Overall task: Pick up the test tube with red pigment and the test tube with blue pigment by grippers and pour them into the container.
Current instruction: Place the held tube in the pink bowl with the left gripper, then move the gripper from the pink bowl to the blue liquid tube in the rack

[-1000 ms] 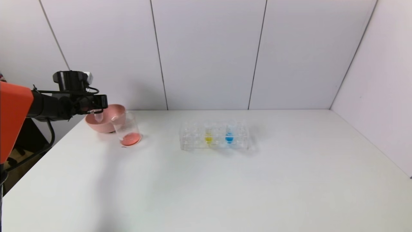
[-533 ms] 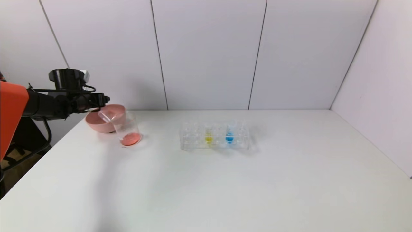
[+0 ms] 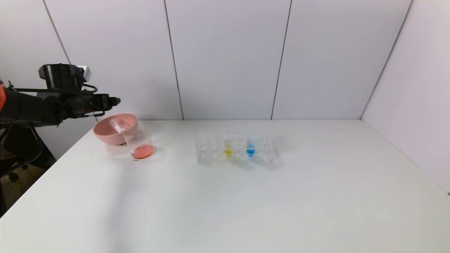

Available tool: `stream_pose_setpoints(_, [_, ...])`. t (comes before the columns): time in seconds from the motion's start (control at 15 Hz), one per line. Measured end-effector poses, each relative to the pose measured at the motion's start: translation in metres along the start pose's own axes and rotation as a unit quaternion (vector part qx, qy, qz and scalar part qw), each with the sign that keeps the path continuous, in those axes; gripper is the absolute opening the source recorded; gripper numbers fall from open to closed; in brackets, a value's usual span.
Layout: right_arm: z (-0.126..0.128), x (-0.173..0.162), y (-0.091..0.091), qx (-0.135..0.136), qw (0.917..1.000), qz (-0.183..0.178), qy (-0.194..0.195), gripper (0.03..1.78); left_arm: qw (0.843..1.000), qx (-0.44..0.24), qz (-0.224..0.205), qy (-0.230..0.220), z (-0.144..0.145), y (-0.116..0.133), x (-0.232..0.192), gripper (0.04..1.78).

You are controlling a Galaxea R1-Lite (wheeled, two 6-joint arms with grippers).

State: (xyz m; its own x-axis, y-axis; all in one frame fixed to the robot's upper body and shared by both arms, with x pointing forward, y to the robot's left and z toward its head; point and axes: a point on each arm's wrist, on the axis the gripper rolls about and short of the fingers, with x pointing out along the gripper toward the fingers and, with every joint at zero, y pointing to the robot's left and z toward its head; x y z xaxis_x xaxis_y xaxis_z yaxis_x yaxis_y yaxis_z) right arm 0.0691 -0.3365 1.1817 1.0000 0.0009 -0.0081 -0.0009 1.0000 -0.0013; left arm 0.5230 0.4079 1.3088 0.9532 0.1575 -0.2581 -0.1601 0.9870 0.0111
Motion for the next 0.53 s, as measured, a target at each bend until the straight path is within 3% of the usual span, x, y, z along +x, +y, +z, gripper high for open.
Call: stream_pose_setpoints(0.53, [0.000,0.000,0.000,0.000,1.0000,0.000,0.000,1.77,0.998,0.008,-0.056,-0.035,0.031,-0.027,-0.079,1.78])
